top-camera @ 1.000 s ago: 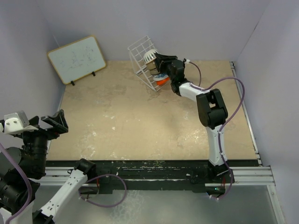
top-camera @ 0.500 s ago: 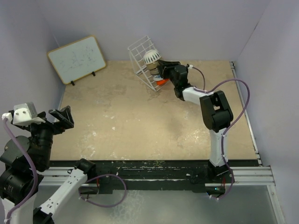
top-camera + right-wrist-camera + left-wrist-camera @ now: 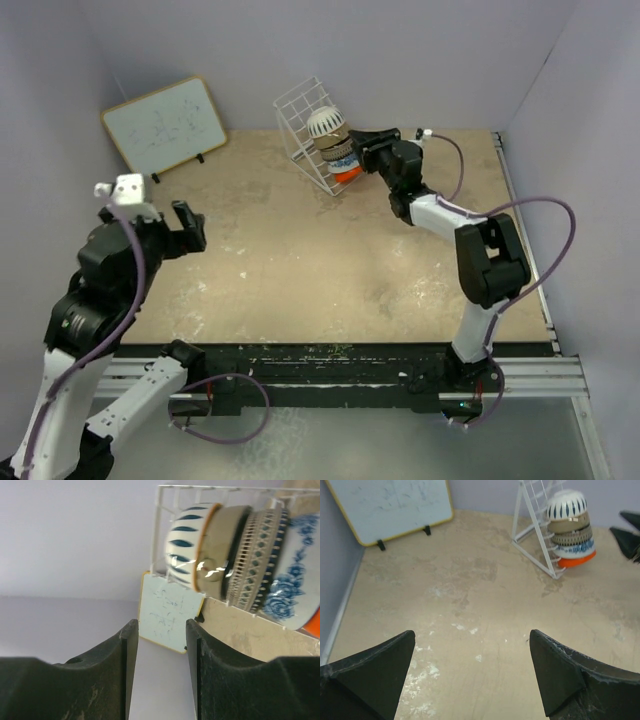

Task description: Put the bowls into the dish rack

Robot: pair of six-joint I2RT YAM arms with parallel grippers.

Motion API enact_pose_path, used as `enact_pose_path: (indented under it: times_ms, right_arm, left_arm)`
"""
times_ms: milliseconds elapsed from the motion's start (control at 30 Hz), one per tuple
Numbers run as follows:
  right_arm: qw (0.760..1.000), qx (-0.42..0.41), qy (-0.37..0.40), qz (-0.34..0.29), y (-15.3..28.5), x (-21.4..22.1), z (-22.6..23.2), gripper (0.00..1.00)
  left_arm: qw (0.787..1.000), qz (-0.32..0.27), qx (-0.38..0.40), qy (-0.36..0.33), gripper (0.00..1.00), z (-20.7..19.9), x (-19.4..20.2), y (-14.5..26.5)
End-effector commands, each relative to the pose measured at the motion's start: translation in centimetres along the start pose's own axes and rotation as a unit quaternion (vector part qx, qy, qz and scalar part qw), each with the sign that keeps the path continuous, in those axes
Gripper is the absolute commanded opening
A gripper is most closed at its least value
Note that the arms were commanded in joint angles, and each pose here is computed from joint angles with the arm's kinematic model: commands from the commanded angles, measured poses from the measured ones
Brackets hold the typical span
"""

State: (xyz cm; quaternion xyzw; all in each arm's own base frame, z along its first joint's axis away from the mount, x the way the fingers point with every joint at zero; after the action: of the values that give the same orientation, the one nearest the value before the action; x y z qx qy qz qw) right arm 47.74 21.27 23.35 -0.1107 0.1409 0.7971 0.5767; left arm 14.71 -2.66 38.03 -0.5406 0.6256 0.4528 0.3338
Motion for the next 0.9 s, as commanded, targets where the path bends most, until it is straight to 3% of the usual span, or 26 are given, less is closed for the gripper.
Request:
enact_pose_path:
  times_ms: [0, 167, 367, 567, 867]
  right_arm:
    - [0.988, -0.051, 0.146, -0.026, 3.3, -2.2, 4.6, 0.47]
    - [0.955, 0.005, 0.295, -0.004, 5.9, -3.4, 5.0, 0.48]
    - [0.903, 0.087, 0.420, -0.013, 10.2, -5.5, 3.2, 0.50]
    - [0.865, 0.178, 0.468, -0.024, 14.4, -6.9, 0.4, 0.61]
    - [0.858, 0.177, 0.480, -0.037, 17.8, -7.8, 1.3, 0.68]
  left_arm:
    - [0.997, 0.058, 0.054, 0.015, 0.99, -2.7, 2.4, -3.3]
    - [0.989, 0.105, 0.098, 0.026, 0.99, -5.2, 4.5, -6.8]
    - [0.987, 0.143, -0.010, 0.078, 0.99, -4.9, 6.2, -10.2]
    - [0.980, 0.145, -0.110, 0.085, 0.99, -3.7, 6.8, -12.1]
    - [0.980, 0.143, -0.119, 0.073, 0.99, -3.4, 7.2, -12.6]
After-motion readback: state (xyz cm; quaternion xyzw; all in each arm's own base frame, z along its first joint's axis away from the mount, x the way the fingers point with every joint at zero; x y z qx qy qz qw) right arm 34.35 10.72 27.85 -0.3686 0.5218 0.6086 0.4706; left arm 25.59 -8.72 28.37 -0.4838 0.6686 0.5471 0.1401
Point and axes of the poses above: each gripper's point midway between its finger pads, its own y axis back along the fingers, its own z axis along the line the jaws close on, x = y × z, the point moved 6 cm from there along y, back along the fingers, and after that the axes turned 12 degrees about y, right-handed, at the moved point
